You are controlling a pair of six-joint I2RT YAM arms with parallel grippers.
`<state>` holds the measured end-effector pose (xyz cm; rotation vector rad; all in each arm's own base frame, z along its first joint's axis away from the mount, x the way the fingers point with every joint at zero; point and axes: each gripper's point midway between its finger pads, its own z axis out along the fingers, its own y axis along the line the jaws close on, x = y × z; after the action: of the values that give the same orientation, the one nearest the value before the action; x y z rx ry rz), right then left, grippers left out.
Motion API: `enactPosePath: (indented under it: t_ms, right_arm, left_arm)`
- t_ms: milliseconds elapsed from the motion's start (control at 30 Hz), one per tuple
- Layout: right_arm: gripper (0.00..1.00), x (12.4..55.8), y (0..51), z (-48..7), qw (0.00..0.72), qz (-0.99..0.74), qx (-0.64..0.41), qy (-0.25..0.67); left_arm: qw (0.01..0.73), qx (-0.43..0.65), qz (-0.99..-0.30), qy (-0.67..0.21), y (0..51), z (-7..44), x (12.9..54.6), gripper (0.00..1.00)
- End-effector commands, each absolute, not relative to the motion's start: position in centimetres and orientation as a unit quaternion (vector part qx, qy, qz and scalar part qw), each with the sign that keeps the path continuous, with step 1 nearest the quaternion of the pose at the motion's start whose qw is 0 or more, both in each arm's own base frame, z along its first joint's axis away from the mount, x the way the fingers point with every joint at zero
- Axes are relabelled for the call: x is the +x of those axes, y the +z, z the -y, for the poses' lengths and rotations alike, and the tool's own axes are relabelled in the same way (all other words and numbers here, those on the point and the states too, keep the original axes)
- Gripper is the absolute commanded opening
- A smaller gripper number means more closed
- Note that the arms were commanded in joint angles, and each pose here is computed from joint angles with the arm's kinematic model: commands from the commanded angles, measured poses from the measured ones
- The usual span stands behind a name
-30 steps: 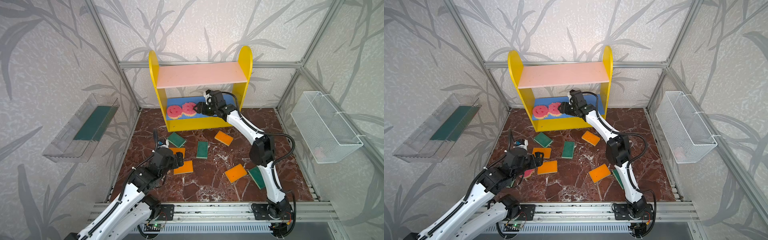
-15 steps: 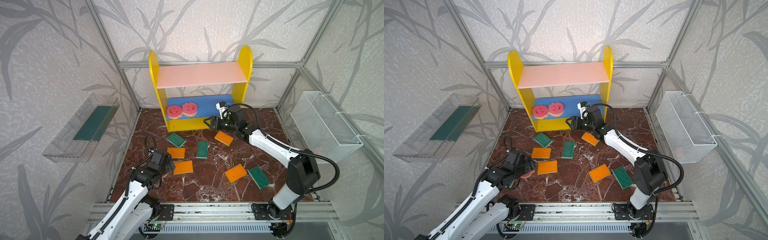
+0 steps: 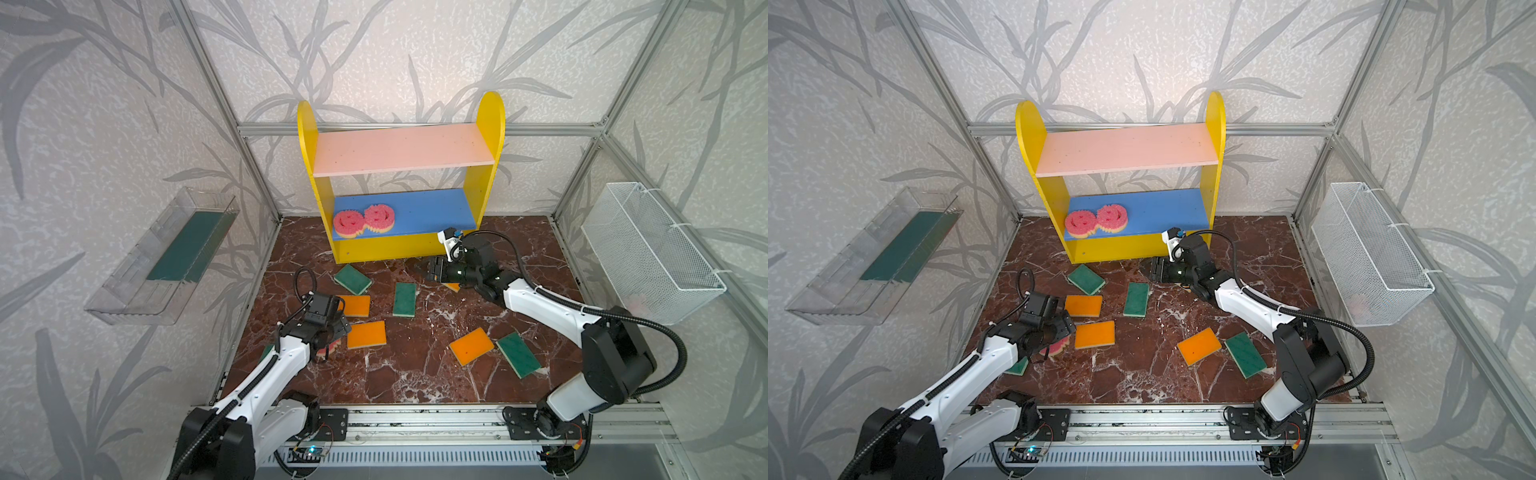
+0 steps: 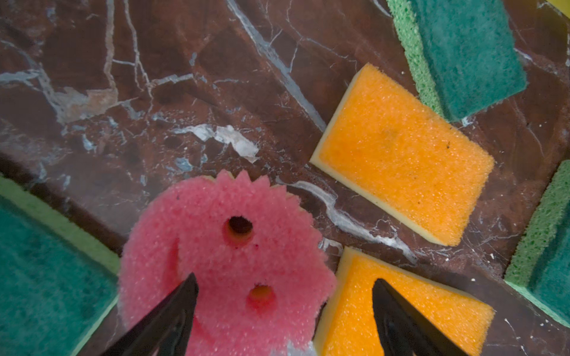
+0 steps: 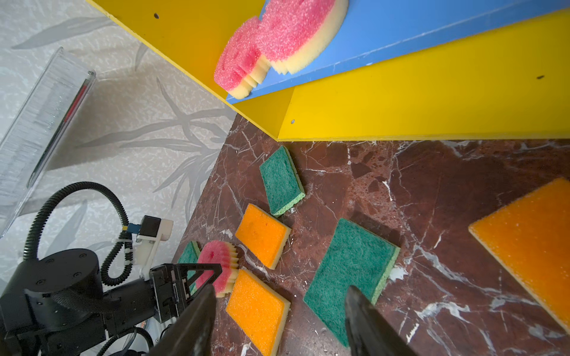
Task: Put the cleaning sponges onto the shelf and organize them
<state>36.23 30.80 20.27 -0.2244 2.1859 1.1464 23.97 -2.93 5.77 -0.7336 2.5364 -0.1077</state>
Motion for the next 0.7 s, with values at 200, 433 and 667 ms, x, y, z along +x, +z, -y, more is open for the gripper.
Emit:
enactPosePath:
  t_ms: [200,433,667]
  right_arm:
    - [0.65,36.4,20.4,-29.7,0.339,-0.834,-0.080,0.428]
    - [0.65,36.0,18.9,-27.0,0.332,-0.848,-0.056,0.410]
    - [0.65,35.9,17.4,-23.5,0.317,-0.865,-0.019,0.389]
  left_arm:
    - [0.233,-0.220,-0.940,-0.119,5.6,8.0,26.8,0.87]
    - [0.236,-0.162,-0.946,-0.150,5.7,14.1,28.6,0.87]
    - [0.237,-0.118,-0.946,-0.189,6.2,20.2,30.8,0.86]
